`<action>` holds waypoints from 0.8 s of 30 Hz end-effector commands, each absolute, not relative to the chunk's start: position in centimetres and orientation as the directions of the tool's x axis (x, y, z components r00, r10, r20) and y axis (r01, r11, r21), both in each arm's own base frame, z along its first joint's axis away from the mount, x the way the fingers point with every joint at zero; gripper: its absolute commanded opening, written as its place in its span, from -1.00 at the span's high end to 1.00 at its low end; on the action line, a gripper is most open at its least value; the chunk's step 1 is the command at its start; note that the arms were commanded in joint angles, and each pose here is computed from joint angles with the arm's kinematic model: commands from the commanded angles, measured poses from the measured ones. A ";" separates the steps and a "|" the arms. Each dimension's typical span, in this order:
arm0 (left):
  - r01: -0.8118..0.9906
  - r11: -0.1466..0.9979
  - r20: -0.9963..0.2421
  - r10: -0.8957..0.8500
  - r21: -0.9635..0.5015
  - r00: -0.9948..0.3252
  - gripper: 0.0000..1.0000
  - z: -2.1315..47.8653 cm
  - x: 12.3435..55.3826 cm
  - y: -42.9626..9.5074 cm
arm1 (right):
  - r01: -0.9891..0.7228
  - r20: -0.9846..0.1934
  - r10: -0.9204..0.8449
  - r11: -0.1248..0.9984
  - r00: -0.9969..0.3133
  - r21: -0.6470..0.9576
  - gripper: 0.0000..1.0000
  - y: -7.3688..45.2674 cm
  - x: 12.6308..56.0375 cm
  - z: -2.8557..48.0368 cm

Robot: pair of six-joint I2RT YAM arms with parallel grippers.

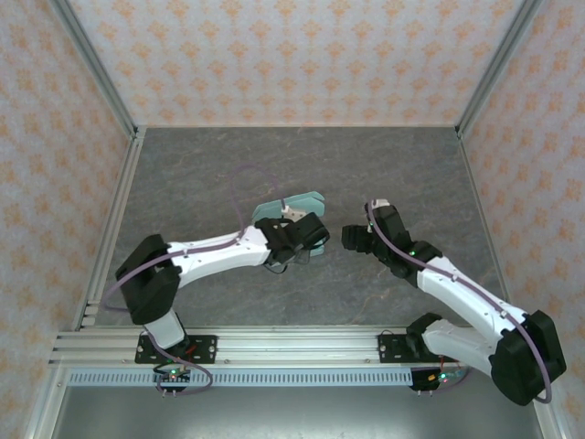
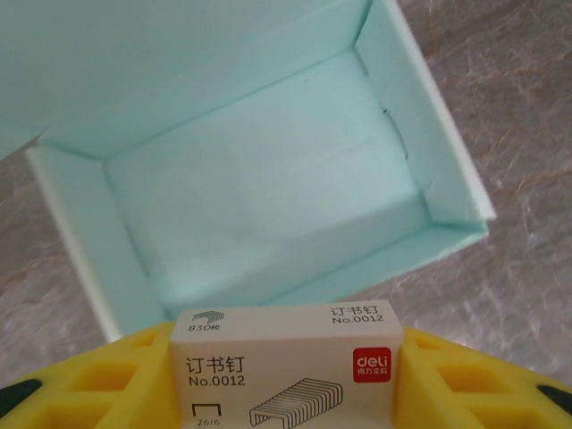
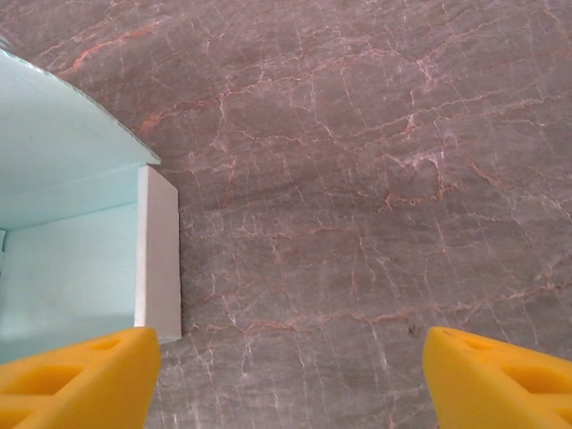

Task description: Fold the paper box

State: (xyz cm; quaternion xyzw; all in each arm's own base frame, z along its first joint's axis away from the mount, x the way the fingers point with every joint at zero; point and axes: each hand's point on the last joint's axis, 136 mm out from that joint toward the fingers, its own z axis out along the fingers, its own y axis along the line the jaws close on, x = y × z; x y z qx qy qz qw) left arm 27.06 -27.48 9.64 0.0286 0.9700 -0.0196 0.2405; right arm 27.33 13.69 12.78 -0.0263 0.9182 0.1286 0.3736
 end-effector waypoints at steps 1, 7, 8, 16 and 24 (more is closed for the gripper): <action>0.040 0.999 -0.516 0.043 0.017 -0.856 -0.03 10.0 29.0 -27.9 | -0.141 -0.692 0.033 0.971 -0.721 0.194 -0.56 12.9 26.7 12.3; -0.016 0.999 -0.544 0.011 0.044 -0.839 -0.04 9.3 30.3 -27.5 | -0.166 -0.694 0.031 0.962 -0.720 0.216 -0.56 13.5 26.6 12.4; -0.024 0.999 -0.547 0.000 0.036 -0.837 -0.03 9.3 30.5 -27.5 | -0.170 -0.692 0.029 0.961 -0.722 0.218 -0.56 13.5 26.5 12.3; -0.052 0.998 -0.534 -0.033 0.020 -0.845 -0.04 7.7 31.7 -27.5 | -0.190 -0.694 0.028 0.953 -0.719 0.235 -0.56 14.0 26.5 12.3; -0.066 0.997 -0.534 -0.037 0.035 -0.844 -0.06 6.7 32.3 -27.0 | -0.197 -0.691 0.023 0.951 -0.722 0.237 -0.56 14.1 26.5 12.2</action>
